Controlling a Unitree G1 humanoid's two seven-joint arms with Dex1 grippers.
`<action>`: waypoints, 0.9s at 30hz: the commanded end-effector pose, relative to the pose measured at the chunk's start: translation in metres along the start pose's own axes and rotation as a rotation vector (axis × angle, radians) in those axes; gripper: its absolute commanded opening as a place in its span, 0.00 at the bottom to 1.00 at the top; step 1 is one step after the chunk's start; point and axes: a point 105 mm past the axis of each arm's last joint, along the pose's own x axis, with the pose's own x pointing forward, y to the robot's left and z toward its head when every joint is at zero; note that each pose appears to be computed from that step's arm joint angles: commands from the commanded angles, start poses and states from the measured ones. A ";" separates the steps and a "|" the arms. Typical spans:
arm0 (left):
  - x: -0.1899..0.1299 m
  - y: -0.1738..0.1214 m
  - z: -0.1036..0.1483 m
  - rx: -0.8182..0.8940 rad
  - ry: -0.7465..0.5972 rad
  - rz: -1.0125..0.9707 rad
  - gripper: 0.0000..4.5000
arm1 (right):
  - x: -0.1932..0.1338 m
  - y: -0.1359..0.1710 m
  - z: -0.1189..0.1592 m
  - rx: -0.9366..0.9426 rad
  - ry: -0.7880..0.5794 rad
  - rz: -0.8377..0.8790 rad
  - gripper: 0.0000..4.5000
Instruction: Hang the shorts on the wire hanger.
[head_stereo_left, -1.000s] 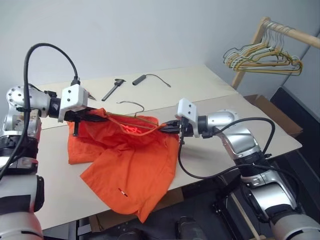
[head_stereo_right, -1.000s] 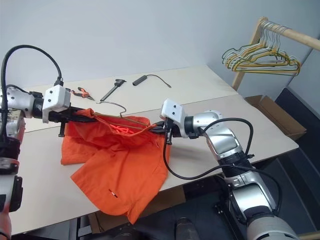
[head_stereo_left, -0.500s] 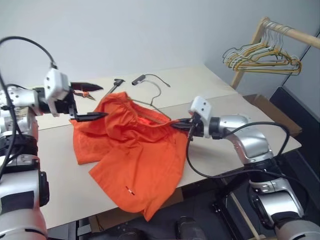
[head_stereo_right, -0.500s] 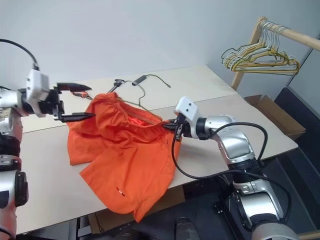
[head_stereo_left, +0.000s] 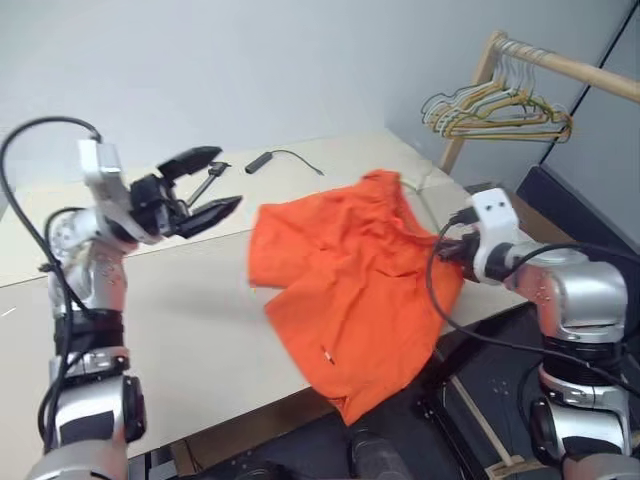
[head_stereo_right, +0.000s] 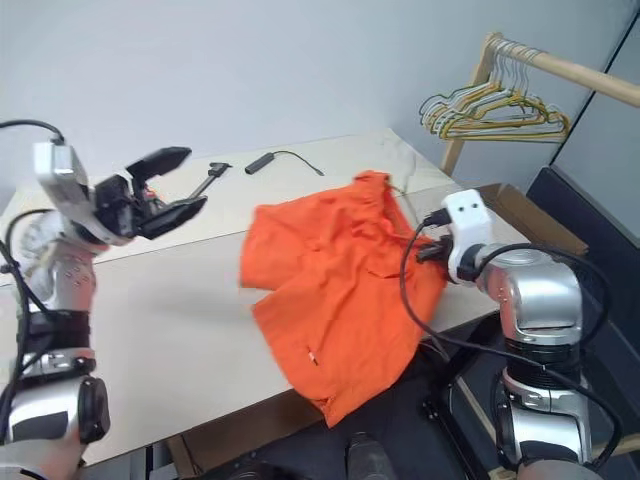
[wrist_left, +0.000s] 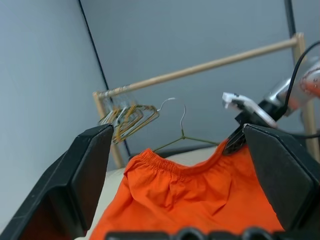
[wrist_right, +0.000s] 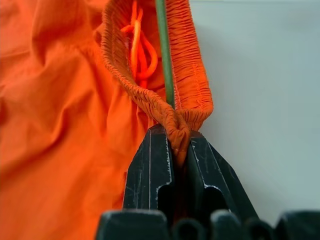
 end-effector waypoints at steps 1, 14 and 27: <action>0.020 -0.020 0.013 0.005 -0.077 -0.016 1.00 | -0.019 -0.042 0.019 0.151 -0.069 -0.271 0.02; 0.069 -0.055 0.005 -0.058 -0.105 0.094 1.00 | -0.024 -0.107 0.049 0.371 -0.182 -0.727 0.02; 0.082 -0.071 -0.009 -0.069 -0.049 0.136 1.00 | -0.012 -0.137 0.105 0.416 -0.315 -0.775 0.02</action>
